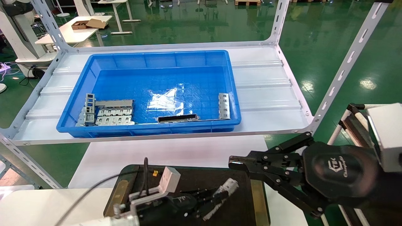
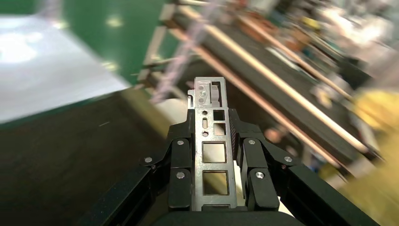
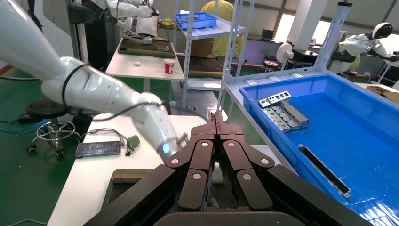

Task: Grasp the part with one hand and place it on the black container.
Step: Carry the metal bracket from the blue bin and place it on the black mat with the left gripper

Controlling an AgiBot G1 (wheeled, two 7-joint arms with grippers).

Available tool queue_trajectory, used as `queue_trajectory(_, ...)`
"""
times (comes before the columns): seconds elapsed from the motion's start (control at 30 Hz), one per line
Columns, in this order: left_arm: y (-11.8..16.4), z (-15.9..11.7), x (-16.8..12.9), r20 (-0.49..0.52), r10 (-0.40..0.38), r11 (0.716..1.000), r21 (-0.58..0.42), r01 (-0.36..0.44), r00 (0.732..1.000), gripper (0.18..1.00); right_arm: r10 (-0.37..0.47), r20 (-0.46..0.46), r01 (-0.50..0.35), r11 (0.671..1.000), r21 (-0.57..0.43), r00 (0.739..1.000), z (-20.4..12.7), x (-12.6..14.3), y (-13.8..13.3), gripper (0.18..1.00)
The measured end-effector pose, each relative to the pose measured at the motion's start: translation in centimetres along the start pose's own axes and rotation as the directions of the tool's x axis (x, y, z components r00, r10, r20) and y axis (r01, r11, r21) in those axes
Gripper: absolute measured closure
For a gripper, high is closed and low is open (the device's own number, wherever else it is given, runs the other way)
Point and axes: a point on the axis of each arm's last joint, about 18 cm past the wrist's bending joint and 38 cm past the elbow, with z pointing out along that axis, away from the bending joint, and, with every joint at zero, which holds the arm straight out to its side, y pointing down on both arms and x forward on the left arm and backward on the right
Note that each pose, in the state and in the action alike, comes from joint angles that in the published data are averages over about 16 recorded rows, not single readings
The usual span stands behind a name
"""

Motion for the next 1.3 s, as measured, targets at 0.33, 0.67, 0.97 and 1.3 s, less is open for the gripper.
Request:
queue_trajectory(0.33,3.4,4.9,-2.5,0.302,-0.194,0.981,0.041,0.191,0.933,0.863,0.0,0.0,0.0,1.0,0.0,1.0,0.0,0.0,0.0,0.988)
queue_trajectory(0.67,3.9,7.1,-2.5,0.405,-0.287,0.958,0.092,0.273,0.868,0.863,0.0,0.0,0.0,1.0,0.0,1.0,0.0,0.0,0.0,0.988)
queue_trajectory(0.97,4.2,8.0,-2.3,0.449,-0.342,0.939,0.129,0.319,0.825,0.863,0.0,0.0,0.0,1.0,0.0,1.0,0.0,0.0,0.0,0.988)
queue_trajectory(1.3,4.7,8.3,-2.5,0.484,-0.376,0.925,0.146,0.35,0.791,0.863,0.0,0.0,0.0,1.0,0.0,1.0,0.0,0.0,0.0,0.988)
